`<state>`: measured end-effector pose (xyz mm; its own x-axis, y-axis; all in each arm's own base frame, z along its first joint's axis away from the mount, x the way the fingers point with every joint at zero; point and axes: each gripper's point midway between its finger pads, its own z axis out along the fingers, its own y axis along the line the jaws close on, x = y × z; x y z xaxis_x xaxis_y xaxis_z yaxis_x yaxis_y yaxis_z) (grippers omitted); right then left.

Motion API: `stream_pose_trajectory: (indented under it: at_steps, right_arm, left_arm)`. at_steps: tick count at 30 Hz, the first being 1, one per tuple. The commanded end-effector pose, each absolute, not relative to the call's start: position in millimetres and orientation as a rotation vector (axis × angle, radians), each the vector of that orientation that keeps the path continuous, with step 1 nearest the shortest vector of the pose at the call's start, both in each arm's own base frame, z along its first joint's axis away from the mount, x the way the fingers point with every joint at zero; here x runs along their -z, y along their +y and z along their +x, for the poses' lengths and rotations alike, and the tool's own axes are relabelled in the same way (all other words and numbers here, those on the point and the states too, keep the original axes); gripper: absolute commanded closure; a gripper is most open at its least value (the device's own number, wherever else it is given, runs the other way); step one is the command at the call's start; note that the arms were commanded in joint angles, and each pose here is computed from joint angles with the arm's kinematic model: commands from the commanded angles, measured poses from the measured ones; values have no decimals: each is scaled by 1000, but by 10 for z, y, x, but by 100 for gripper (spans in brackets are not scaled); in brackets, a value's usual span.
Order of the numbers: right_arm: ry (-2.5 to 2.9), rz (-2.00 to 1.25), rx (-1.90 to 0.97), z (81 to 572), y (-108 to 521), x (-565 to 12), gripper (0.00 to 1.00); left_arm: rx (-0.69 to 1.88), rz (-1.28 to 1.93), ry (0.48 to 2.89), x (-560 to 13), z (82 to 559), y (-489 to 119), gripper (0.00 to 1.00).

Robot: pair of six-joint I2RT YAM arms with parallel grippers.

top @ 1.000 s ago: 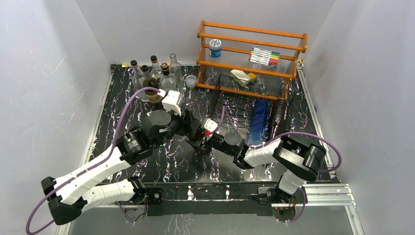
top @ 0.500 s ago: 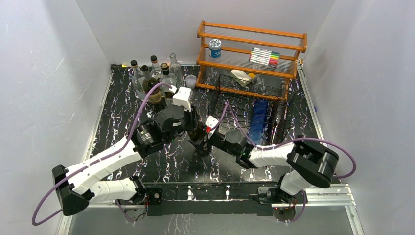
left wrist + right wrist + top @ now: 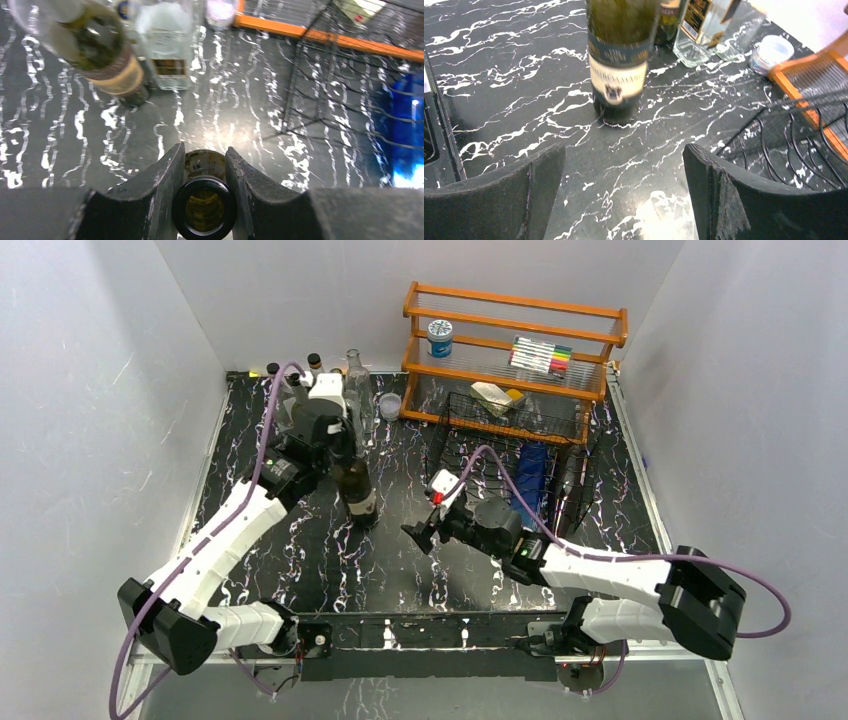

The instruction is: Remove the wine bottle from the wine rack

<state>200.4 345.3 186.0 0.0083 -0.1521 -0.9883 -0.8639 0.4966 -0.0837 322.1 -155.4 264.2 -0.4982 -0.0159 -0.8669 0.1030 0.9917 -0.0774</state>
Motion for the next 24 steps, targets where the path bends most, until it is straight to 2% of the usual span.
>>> stream_pose_trajectory:
  at_steps: [1, 6, 13, 19, 24]
  right_arm:
    - [1555, -786, -673, 2074, 3244, -2084, 2]
    - [1642, -660, -633, 2117, 3016, -2155, 2]
    - [1685, -651, -570, 2091, 2807, -2141, 2]
    - [1677, -645, -574, 2037, 2705, -2153, 2]
    - [1686, -647, -565, 2006, 2631, -2138, 2]
  left_arm:
    - [110, -46, 1934, -3229, 3477, -1209, 100]
    - [-2, -192, 1890, -3272, 3775, -722, 100]
    - [-115, -387, 1836, -3272, 4120, 65, 100]
    - [-165, -487, 1770, -3322, 4292, 461, 100]
    - [-137, -514, 1751, -3309, 4508, 554, 100]
